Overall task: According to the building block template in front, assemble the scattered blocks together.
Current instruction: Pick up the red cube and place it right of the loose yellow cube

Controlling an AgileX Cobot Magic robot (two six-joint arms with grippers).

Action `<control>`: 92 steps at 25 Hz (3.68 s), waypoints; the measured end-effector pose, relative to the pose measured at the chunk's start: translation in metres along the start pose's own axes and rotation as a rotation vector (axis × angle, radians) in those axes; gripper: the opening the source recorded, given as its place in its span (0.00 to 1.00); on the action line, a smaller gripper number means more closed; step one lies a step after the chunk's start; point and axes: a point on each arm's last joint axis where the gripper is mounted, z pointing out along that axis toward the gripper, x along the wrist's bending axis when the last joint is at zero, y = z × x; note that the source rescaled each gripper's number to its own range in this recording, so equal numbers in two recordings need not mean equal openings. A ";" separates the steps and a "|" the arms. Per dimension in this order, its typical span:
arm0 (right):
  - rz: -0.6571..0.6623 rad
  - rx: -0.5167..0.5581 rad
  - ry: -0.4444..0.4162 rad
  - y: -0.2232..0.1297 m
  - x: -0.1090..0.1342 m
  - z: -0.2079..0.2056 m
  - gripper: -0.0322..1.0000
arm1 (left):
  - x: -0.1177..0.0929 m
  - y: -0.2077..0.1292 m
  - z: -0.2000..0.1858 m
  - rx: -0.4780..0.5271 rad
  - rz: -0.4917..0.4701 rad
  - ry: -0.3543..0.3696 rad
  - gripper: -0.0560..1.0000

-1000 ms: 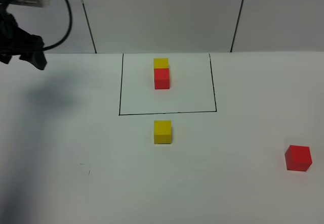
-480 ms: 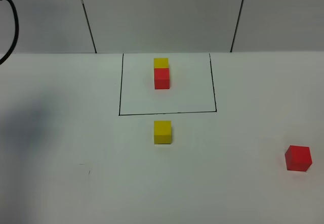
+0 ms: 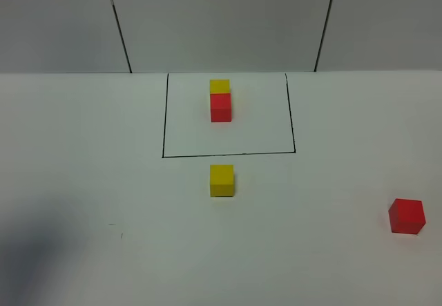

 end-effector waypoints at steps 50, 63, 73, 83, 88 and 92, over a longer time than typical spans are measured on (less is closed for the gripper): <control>0.000 0.000 0.000 0.000 0.000 0.000 0.65 | -0.039 -0.182 -0.069 -0.315 0.018 -0.123 0.46; 0.000 0.000 0.000 0.000 0.000 0.000 0.65 | -0.033 -0.182 -0.069 -0.304 -0.062 -0.077 0.46; 0.000 0.000 0.000 0.000 0.000 0.000 0.65 | -0.033 -0.182 -0.069 -0.303 -0.065 -0.076 0.44; 0.000 0.000 0.000 0.000 0.000 0.000 0.65 | -0.033 -0.182 -0.069 -0.304 -0.067 -0.076 0.44; 0.000 0.000 0.000 0.000 0.000 0.000 0.65 | -0.033 -0.182 -0.069 -0.304 -0.067 -0.076 0.44; 0.000 0.000 0.000 0.000 0.000 0.000 0.65 | -0.033 -0.182 -0.069 -0.304 -0.067 -0.076 0.44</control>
